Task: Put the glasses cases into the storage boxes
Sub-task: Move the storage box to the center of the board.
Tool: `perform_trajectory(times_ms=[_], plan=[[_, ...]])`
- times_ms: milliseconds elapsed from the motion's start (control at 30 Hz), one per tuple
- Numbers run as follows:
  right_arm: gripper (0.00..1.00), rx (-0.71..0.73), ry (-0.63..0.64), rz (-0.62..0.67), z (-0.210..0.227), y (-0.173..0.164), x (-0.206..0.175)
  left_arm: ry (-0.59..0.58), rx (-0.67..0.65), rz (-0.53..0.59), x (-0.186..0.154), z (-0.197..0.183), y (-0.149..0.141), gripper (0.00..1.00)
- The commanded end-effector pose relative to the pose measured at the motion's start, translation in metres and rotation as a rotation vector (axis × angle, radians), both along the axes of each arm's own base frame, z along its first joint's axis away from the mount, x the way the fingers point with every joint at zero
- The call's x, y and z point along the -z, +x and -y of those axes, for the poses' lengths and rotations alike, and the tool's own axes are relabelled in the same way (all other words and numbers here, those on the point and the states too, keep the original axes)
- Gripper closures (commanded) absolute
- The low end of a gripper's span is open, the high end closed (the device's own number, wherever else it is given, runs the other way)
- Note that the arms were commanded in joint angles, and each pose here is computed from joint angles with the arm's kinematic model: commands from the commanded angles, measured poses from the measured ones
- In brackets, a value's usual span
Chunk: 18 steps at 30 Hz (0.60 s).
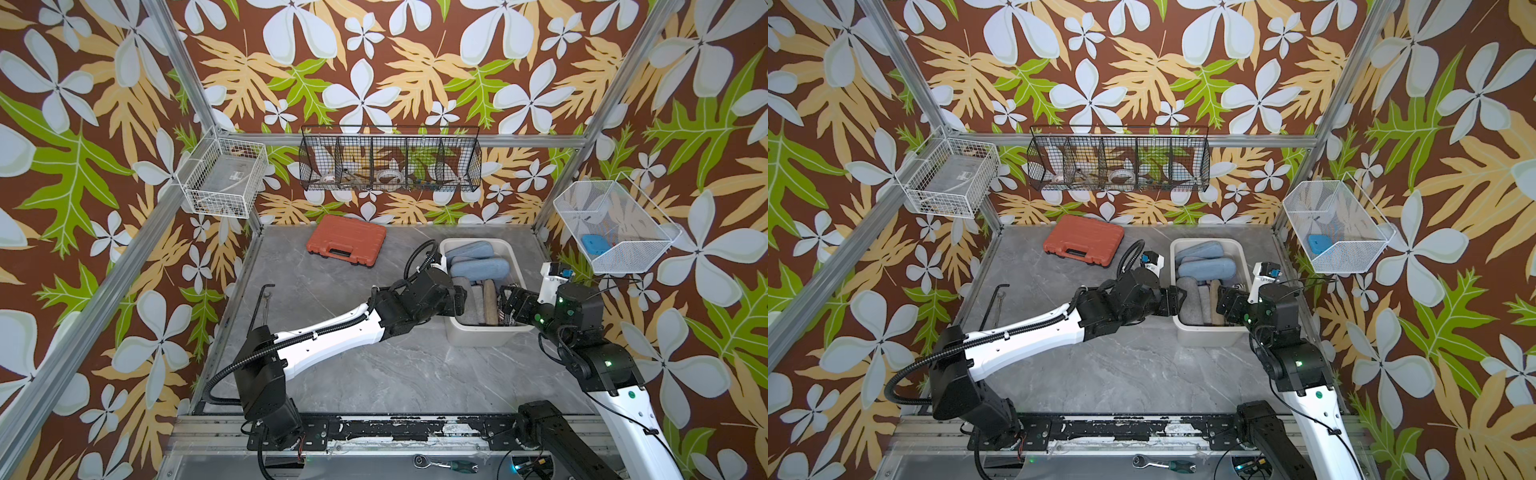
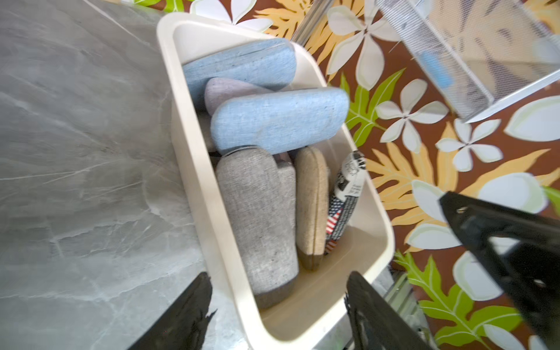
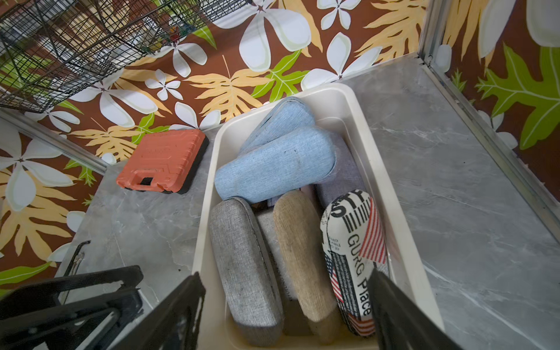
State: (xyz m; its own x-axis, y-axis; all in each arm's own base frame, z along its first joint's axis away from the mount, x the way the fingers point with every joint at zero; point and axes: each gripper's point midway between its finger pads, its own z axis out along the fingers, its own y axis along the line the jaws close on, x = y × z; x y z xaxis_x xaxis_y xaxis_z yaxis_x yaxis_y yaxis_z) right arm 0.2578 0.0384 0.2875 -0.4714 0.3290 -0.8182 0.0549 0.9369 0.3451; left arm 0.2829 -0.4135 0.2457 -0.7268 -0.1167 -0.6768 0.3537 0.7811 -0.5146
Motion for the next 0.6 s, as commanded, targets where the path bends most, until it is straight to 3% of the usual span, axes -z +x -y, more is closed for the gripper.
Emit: perform_trajectory(times_ms=[0,333,467,567], plan=[[0.1,0.031,-0.04,0.034,0.008,0.001,-0.008,0.087,-0.02,-0.033,0.026,-0.009,0.004,0.27],[0.1,0.042,-0.044,0.055,0.01,-0.001,-0.01,0.091,-0.023,-0.119,0.059,0.011,0.022,0.35],[0.11,0.044,-0.048,0.044,0.011,0.0,-0.008,0.11,0.0,-0.141,0.069,0.023,0.025,0.45],[0.11,0.044,-0.052,0.043,0.011,-0.001,-0.008,0.123,-0.017,-0.143,0.073,0.022,0.028,0.62]])
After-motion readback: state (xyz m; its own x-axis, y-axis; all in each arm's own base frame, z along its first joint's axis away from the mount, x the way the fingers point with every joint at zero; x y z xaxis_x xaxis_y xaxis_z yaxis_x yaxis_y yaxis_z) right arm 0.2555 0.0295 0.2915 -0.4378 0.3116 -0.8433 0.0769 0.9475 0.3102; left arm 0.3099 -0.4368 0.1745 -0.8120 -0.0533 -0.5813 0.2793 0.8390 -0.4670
